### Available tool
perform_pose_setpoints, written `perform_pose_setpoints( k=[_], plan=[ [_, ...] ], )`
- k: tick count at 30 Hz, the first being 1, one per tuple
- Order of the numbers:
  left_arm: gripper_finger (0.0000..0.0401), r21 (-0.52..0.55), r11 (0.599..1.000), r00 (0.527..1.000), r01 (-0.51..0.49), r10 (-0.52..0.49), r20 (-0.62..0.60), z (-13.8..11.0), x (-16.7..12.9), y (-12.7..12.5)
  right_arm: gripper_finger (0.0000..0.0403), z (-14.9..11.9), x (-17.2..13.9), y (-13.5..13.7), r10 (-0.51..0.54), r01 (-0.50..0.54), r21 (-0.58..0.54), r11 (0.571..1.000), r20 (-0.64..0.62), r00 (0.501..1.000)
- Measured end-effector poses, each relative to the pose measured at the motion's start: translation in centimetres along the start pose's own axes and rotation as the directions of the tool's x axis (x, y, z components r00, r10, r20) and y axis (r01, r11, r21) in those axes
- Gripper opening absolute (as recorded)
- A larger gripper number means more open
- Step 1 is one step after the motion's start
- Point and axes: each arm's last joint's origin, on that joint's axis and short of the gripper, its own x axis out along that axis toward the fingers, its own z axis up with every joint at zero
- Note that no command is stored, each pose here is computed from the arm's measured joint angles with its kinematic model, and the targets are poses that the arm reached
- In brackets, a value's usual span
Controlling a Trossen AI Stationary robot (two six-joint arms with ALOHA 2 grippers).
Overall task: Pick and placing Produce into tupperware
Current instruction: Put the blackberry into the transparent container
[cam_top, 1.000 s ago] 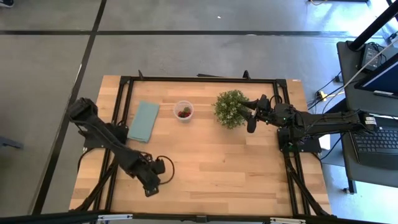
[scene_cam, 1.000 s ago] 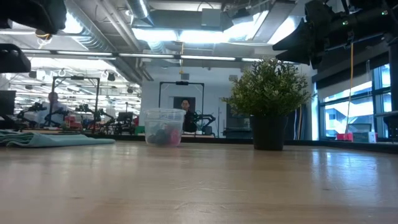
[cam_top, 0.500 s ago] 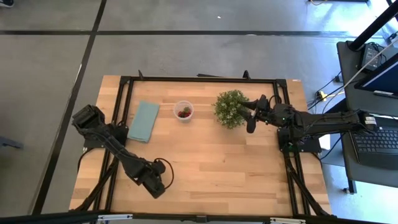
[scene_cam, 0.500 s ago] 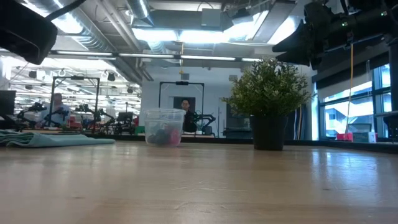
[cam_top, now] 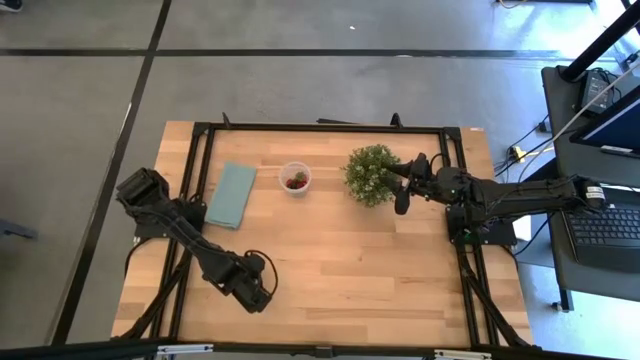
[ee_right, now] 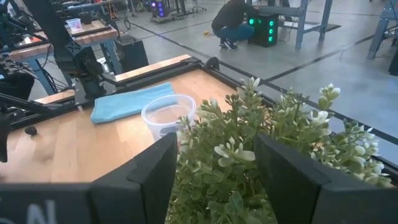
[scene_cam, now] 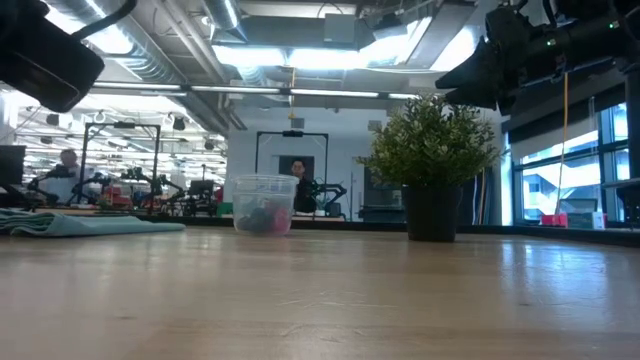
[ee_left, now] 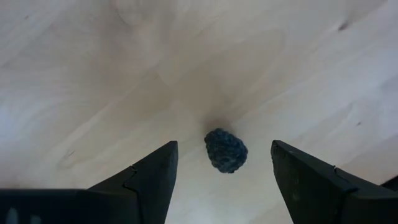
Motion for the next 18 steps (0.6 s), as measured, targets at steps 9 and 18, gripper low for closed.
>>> perform_pose_setpoints(
  k=[9, 18],
  plan=[
    [0.0247, -0.010, 0.999, 0.998, -0.036, 0.036, -0.048, 0.0, 1.4, -0.2, 0.0217, 0.0, 0.0, 0.0, 0.000, 0.000, 0.000, 1.000, 0.000, 1.000],
    [0.0247, -0.010, 0.999, 0.996, -0.054, 0.053, -0.075, -0.1, 2.7, -0.5, 0.0217, 0.0, 0.0, 0.0, 0.000, 0.000, -0.002, 1.000, 0.000, 1.000]
  ],
)
